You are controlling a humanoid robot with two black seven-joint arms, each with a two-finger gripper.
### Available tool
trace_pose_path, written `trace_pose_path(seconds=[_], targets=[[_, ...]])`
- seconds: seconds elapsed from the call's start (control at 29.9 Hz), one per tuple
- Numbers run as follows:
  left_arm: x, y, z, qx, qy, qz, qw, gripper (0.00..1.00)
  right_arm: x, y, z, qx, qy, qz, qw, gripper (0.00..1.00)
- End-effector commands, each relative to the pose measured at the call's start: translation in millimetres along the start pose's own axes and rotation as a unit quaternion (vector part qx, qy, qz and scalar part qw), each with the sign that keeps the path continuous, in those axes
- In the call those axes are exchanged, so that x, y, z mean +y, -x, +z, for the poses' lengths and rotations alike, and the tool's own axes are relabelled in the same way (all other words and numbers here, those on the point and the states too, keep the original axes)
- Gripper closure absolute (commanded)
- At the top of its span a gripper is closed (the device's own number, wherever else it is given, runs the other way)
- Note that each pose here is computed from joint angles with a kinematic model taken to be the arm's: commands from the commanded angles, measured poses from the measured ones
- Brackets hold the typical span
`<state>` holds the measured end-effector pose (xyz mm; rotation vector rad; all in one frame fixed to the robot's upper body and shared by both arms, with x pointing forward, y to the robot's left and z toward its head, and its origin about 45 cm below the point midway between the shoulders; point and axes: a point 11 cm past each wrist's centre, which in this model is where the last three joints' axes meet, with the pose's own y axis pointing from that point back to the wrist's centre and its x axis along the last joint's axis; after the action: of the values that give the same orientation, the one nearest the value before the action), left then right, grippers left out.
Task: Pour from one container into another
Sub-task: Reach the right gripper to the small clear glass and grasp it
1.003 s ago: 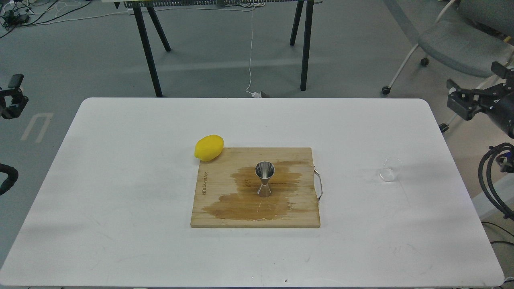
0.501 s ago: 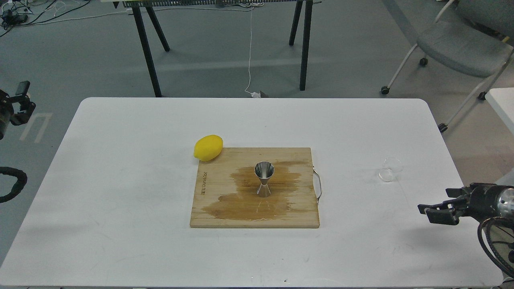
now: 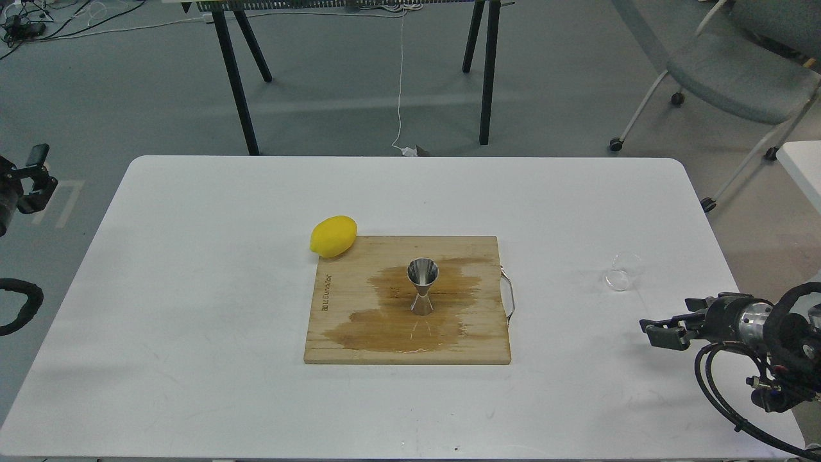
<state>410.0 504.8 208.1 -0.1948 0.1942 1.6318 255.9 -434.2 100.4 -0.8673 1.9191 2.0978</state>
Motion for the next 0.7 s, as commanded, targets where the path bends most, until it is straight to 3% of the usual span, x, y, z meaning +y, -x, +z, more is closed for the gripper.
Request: trace_pose_path(seconds=[0.0, 0.67], targets=[[1.4, -1.1, -1.9, 0.0, -0.002, 0.001, 1.0, 0.01, -9.0, 8.6, 0.0, 0.007, -0.006, -0.003, 1.0, 0.02], [4.2, -3.1, -5.5, -0.001, -0.007, 0.003, 1.0, 0.0, -39.3, 52.2, 6.5, 0.022, -0.02, -0.023, 0.999, 0.01]])
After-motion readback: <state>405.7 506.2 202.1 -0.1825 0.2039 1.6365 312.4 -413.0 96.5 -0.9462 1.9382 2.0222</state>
